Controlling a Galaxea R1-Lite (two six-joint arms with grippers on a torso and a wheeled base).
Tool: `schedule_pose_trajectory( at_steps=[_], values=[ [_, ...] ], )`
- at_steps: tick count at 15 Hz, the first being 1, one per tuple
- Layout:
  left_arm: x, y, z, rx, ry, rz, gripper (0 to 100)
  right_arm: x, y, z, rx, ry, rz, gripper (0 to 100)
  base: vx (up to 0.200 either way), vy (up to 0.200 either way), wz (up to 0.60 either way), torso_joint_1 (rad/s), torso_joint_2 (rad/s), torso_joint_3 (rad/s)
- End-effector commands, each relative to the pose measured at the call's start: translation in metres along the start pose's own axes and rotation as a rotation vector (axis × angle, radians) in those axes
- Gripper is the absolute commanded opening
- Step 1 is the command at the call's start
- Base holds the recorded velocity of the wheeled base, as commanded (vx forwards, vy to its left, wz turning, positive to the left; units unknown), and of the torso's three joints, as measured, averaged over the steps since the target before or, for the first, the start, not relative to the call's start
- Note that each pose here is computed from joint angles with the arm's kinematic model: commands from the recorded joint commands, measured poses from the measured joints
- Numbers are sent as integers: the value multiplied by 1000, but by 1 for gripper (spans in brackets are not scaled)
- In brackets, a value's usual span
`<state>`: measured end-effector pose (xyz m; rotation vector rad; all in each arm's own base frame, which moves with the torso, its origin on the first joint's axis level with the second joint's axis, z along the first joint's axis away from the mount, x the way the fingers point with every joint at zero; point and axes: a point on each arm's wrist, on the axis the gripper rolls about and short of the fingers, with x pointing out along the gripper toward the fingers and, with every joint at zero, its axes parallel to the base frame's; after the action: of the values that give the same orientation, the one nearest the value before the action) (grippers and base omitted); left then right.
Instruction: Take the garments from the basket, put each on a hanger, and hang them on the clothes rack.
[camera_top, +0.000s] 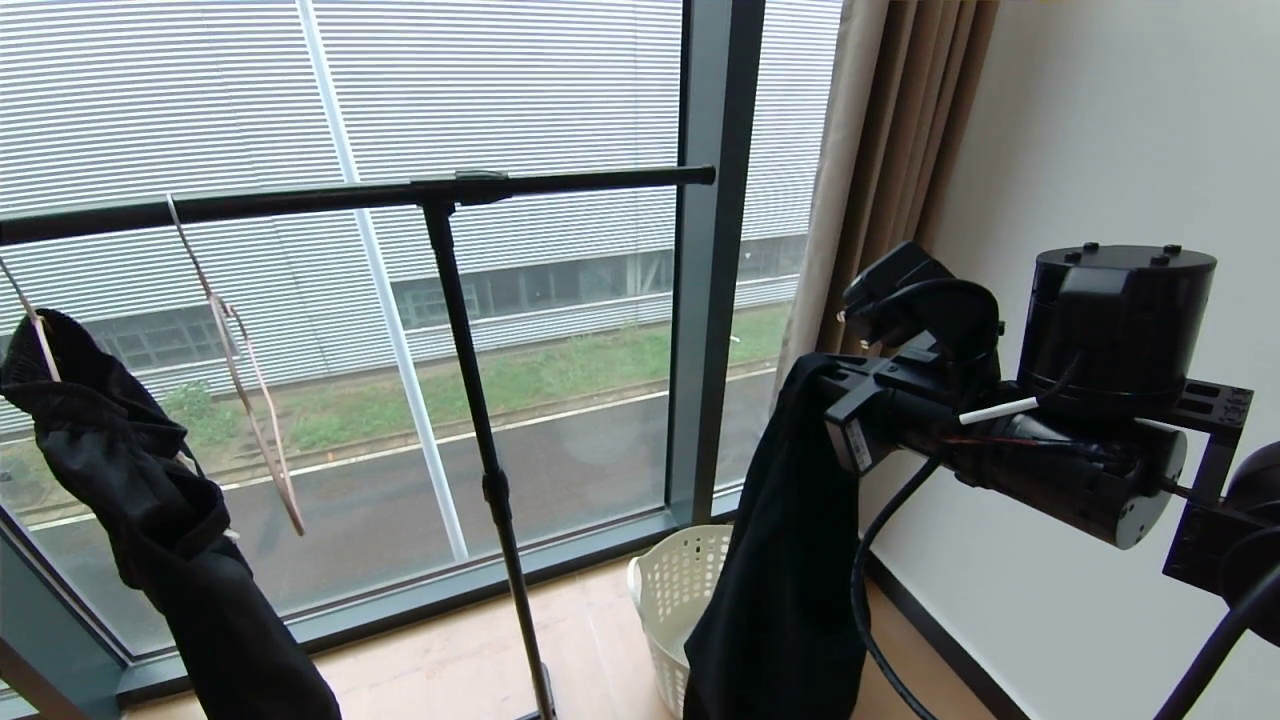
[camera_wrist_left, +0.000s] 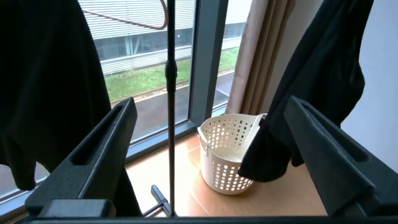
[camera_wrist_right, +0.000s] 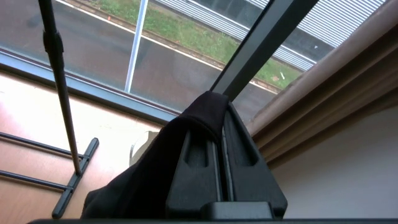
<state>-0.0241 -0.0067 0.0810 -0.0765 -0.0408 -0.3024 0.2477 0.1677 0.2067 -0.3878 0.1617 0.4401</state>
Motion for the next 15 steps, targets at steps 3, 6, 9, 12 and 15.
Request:
schedule_pose_trajectory(
  at_steps=[3,6,9,12,15],
  values=[
    [0,0,0,-3,2,0,100,0,0,-1,-1,2,1,0,0,0,0,268,-551,-279],
    [0,0,0,-6,2,1,100,0,1,-1,-1,3,1,0,0,0,0,284,-598,-316],
    [0,0,0,-6,2,1,100,0,1,-1,-1,3,1,0,0,0,0,242,-499,-282],
    [0,0,0,-6,2,1,100,0,1,-1,-1,3,1,0,0,0,0,198,-383,-333],
    [0,0,0,-4,0,3,100,0,0,-1,-1,2,1,0,0,0,0,180,-373,-222]
  ],
)
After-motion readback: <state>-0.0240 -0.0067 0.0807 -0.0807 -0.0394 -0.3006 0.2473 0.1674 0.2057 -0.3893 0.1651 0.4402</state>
